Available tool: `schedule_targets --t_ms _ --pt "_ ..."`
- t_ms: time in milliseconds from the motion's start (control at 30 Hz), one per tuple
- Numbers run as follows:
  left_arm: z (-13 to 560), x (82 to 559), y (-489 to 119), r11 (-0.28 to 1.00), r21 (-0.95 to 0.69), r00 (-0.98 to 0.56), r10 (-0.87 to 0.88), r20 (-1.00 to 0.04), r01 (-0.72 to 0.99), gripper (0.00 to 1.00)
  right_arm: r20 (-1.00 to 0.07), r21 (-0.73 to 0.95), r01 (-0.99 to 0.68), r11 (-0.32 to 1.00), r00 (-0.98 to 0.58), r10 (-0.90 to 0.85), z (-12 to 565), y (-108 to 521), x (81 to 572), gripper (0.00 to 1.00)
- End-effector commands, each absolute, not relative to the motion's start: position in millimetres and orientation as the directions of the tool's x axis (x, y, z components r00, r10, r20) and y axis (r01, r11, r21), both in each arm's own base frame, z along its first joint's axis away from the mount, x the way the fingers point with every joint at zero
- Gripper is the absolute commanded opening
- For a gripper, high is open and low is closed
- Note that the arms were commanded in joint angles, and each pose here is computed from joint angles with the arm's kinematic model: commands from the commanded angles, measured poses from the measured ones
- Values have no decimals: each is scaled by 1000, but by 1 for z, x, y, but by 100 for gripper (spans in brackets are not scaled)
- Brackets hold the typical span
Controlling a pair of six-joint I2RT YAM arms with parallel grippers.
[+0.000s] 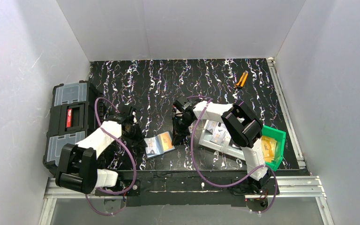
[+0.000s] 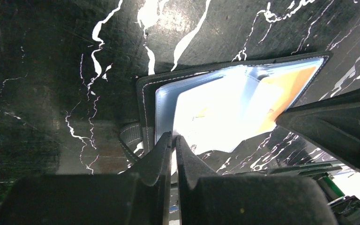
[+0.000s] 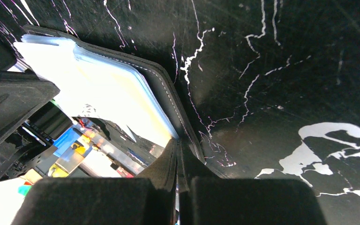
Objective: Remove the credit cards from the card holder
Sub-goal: Remove the credit card from the card holder.
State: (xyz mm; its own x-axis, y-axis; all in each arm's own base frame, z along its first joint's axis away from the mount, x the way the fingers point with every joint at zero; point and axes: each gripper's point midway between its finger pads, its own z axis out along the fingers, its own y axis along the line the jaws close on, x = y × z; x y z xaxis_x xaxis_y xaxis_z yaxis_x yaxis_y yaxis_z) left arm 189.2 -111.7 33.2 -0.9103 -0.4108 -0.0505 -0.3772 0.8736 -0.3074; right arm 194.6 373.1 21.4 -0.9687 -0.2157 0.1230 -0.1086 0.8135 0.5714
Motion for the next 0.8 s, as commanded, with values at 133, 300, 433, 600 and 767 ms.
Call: schedule_targets --t_ms 133,300,433,600,767 --pt "64 197 -101 893 -307 -909 -388 -151 -330 0 129 359 -121 926 -976 -177 -34 330 194 1" --pt "94 207 -105 891 -343 -904 -378 -198 -298 0 56 404 -155 902 -980 -193 -2 340 207 9" --pt "117 215 -113 878 -401 -902 -370 -223 -261 0 -47 465 -204 862 -977 -206 45 354 223 30" --pt "150 228 -133 831 -517 -890 -378 -256 -205 0 -161 524 -254 813 -967 -199 106 362 237 62" --pt "178 241 -158 736 -657 -879 -411 -242 -163 0 -246 611 -266 746 -959 -140 157 358 245 86"
